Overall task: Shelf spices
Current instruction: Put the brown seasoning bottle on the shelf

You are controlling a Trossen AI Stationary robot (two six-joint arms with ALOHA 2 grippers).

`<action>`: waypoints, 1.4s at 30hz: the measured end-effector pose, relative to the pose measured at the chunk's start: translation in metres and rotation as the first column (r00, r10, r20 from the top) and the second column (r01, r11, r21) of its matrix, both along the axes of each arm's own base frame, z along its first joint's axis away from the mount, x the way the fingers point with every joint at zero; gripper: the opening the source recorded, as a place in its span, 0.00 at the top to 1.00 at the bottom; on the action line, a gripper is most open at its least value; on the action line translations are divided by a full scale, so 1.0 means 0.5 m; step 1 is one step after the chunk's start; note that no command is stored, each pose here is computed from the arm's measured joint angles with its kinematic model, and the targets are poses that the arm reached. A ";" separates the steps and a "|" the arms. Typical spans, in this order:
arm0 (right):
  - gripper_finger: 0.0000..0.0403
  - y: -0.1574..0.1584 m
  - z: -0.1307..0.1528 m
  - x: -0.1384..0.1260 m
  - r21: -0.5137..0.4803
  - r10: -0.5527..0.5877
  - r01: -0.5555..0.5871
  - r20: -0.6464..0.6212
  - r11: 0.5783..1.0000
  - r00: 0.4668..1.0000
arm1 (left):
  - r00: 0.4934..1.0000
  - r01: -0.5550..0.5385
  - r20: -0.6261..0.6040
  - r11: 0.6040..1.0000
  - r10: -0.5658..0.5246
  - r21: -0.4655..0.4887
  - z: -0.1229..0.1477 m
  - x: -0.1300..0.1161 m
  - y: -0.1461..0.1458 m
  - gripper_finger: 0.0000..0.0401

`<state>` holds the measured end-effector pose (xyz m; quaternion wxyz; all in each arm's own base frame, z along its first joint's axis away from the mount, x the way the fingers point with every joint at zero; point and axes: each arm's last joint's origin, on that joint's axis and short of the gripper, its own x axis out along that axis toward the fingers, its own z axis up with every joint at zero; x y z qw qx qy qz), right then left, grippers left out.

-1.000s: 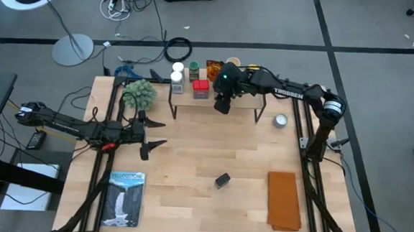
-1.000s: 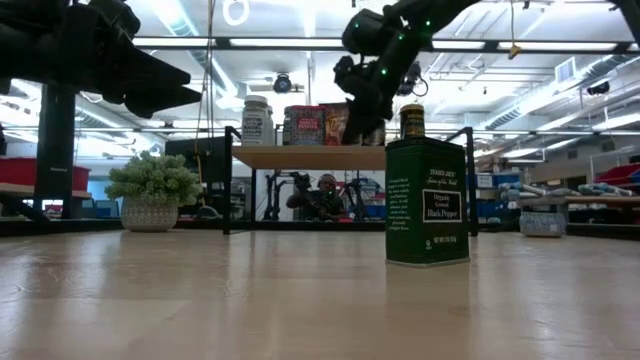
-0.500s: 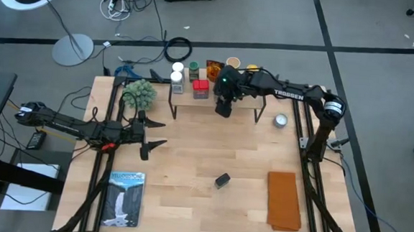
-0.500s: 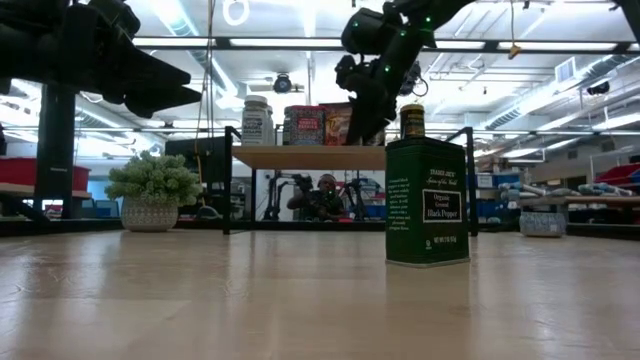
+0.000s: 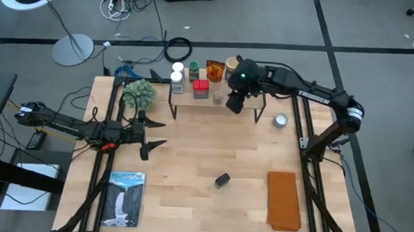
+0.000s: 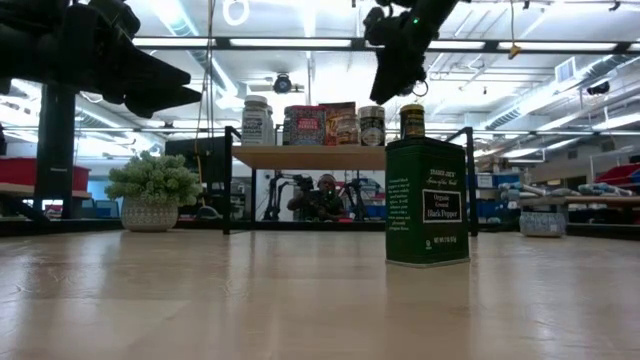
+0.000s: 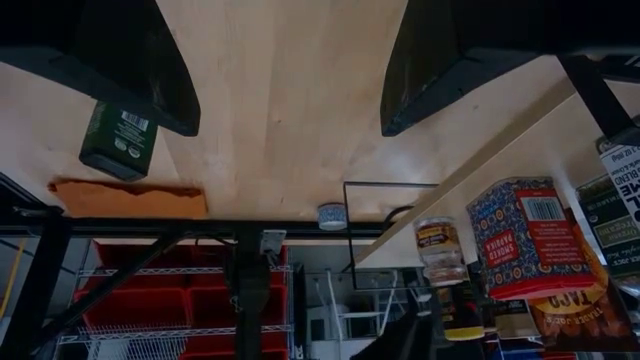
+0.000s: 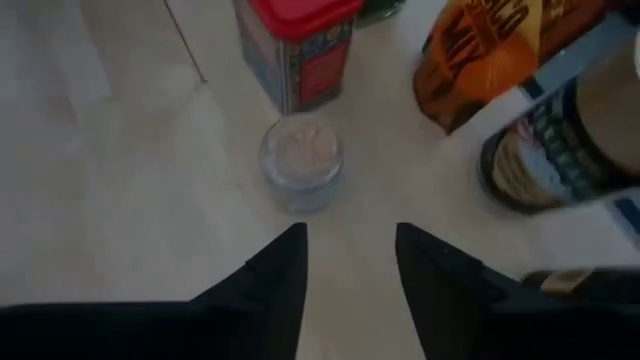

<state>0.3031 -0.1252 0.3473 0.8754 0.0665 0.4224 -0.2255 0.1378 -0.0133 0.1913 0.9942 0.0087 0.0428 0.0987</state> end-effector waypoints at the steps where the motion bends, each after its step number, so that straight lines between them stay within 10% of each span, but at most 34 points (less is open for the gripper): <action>1: 0.64 0.007 0.002 -0.003 0.007 0.002 -0.002 -0.002 1.000 1.000 | 1.000 0.000 0.001 1.000 0.000 0.000 0.000 0.000 0.000 0.21; 9: 0.97 0.093 -0.042 0.014 -0.096 0.013 -0.018 -0.056 0.995 0.998 | 1.000 0.000 0.005 1.000 0.000 -0.002 0.001 0.000 0.000 0.21; 21: 1.00 0.153 -0.214 0.054 -0.149 -0.106 0.182 0.412 0.972 0.905 | 1.000 0.024 0.004 1.000 -0.024 -0.003 0.001 0.000 -0.001 0.21; 42: 1.00 0.090 -0.236 0.033 -0.182 -0.190 0.273 0.373 0.945 0.908 | 1.000 0.026 0.008 1.000 -0.026 -0.004 0.002 0.000 -0.002 0.21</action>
